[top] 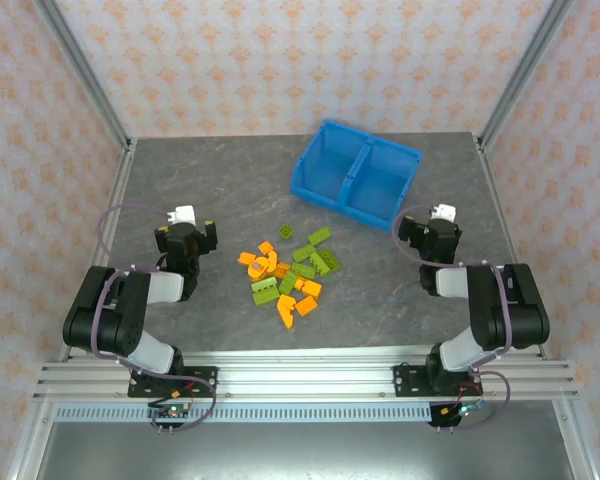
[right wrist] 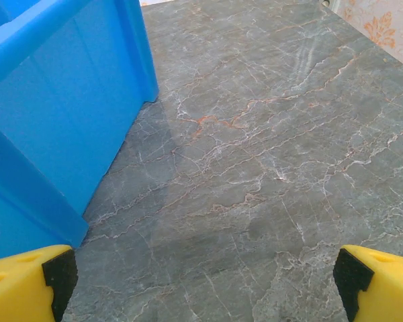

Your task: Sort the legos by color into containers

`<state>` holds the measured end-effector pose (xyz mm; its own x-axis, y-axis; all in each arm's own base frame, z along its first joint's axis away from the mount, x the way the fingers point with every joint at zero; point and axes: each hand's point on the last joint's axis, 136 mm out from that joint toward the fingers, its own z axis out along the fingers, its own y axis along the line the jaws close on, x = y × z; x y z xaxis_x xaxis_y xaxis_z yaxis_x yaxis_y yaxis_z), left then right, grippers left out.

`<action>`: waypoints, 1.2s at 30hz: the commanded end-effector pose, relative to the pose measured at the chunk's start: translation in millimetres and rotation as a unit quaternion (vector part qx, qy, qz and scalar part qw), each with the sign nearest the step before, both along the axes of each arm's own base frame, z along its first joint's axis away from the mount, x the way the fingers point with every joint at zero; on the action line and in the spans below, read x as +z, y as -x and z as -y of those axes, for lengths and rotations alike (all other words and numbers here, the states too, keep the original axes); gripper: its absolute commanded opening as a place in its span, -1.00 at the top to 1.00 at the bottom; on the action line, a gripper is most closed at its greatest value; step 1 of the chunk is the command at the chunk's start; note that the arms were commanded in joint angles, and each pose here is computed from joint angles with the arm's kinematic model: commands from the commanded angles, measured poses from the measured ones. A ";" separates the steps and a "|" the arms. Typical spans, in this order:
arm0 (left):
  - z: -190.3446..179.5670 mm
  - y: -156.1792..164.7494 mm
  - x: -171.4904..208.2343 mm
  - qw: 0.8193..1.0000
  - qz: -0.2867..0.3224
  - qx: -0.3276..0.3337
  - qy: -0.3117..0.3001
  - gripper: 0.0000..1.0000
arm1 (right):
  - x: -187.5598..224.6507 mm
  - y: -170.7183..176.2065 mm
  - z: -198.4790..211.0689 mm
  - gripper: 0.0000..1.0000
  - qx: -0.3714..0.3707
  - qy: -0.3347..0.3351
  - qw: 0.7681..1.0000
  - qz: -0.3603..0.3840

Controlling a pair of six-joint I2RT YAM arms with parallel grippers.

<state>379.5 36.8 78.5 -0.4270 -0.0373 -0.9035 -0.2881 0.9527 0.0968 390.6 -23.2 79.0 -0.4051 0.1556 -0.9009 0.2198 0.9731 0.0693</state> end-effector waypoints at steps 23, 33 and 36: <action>1.7 -8.6 24.9 1.000 0.029 -0.003 0.003 -1.00 | 88.6 22.0 12.2 -0.98 -0.093 -0.091 0.992 0.006; 46.1 36.5 168.7 0.986 0.102 -0.079 0.102 -1.00 | 121.3 85.1 -118.5 -0.98 0.064 -0.232 0.942 -0.233; 108.6 54.5 209.5 0.962 0.091 -0.239 0.100 -1.00 | 102.7 101.2 -149.7 -0.98 0.099 -0.202 0.920 -0.321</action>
<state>345.5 -17.2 297.7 -0.1059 -0.1313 -0.9857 -0.0727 0.9896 -0.1240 336.9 108.5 228.3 -0.7063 0.3750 -0.6005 0.1127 0.8970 0.4275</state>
